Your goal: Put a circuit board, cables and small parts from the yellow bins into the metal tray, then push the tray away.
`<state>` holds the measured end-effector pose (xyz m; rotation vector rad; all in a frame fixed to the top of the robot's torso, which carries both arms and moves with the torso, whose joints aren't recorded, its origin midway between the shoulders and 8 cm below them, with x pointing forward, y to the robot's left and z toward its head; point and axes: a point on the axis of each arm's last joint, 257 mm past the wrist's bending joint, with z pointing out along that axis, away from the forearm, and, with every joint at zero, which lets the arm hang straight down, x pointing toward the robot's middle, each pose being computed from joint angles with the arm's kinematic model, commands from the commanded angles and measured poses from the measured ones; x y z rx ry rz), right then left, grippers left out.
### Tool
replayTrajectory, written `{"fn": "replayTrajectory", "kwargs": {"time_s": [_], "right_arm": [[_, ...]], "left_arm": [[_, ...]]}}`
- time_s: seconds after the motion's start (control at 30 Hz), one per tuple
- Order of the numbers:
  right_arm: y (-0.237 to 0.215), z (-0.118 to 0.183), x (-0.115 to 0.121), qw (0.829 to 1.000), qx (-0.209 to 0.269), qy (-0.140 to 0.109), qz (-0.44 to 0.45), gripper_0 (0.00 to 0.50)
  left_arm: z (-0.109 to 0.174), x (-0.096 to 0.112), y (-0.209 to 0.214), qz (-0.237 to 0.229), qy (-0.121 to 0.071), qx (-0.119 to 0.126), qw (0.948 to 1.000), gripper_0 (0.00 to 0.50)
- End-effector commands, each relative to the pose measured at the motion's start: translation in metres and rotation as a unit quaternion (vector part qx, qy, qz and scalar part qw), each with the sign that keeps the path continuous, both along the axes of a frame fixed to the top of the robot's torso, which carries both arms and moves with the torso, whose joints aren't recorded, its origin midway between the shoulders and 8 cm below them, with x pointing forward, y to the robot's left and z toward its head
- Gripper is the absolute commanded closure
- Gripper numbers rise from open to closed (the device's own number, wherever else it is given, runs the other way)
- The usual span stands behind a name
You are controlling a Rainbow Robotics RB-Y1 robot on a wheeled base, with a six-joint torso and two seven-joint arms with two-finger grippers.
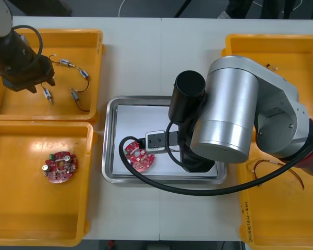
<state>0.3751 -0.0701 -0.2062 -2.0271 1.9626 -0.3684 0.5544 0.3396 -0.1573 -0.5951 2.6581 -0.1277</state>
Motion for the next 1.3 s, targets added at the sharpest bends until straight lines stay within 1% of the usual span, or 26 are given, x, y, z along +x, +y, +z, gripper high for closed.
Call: {"fn": "replayTrajectory", "kwargs": {"time_s": [0.03,0.07,0.13,0.2,0.37,0.47,0.6,0.63,0.77,0.93,1.07,1.17,1.2,1.3], "right_arm": [[0.026,0.003,0.006,0.999,0.017,-0.012,0.043,0.500],[0.027,0.000,0.008,0.999,0.021,-0.012,0.043,0.500],[0.028,-0.003,0.010,0.999,0.022,-0.018,0.042,0.500],[0.029,-0.006,0.013,0.998,0.021,-0.027,0.043,0.500],[0.030,-0.014,0.014,0.998,0.017,-0.037,0.049,0.500],[0.025,-0.021,0.013,0.998,0.014,-0.034,0.049,0.500],[0.016,-0.033,0.013,0.998,0.008,-0.034,0.045,0.500],[0.016,-0.036,0.012,0.998,0.008,-0.033,0.045,0.500],[0.009,-0.051,0.009,0.999,0.004,-0.022,0.037,0.500],[0.005,-0.061,0.016,1.000,0.003,-0.016,0.026,0.500],[0.001,-0.069,0.020,1.000,-0.005,-0.014,0.019,0.500],[-0.003,-0.075,0.024,1.000,-0.016,-0.023,0.014,0.500],[-0.004,-0.076,0.025,0.999,-0.019,-0.025,0.013,0.500],[-0.006,-0.080,0.026,0.999,-0.021,-0.024,0.011,0.500]], "left_arm": [[0.039,0.025,0.026,-0.006,-0.054,0.021,0.9983,0.000],[0.038,0.026,0.026,-0.006,-0.056,0.022,0.9982,0.000],[0.032,0.028,0.029,-0.006,-0.053,0.025,0.9983,0.000],[0.027,0.032,0.032,-0.007,-0.055,0.035,0.9978,0.000],[0.010,0.039,0.036,-0.005,-0.056,0.038,0.9977,0.000],[0.003,0.043,0.038,-0.006,-0.056,0.044,0.9974,0.000],[-0.007,0.042,0.039,-0.007,-0.048,0.049,0.9976,0.000],[-0.008,0.042,0.040,-0.007,-0.049,0.049,0.9976,0.000],[-0.017,0.042,0.042,-0.002,-0.045,0.045,0.9980,0.000],[-0.027,0.042,0.044,-0.001,-0.039,0.042,0.9984,0.000],[-0.031,0.046,0.045,-0.002,-0.045,0.047,0.9979,0.000],[-0.034,0.047,0.044,-0.004,-0.046,0.046,0.9979,0.000],[-0.032,0.048,0.044,-0.004,-0.050,0.045,0.9977,0.000],[-0.036,0.048,0.043,-0.005,-0.051,0.042,0.9978,0.000]]}}
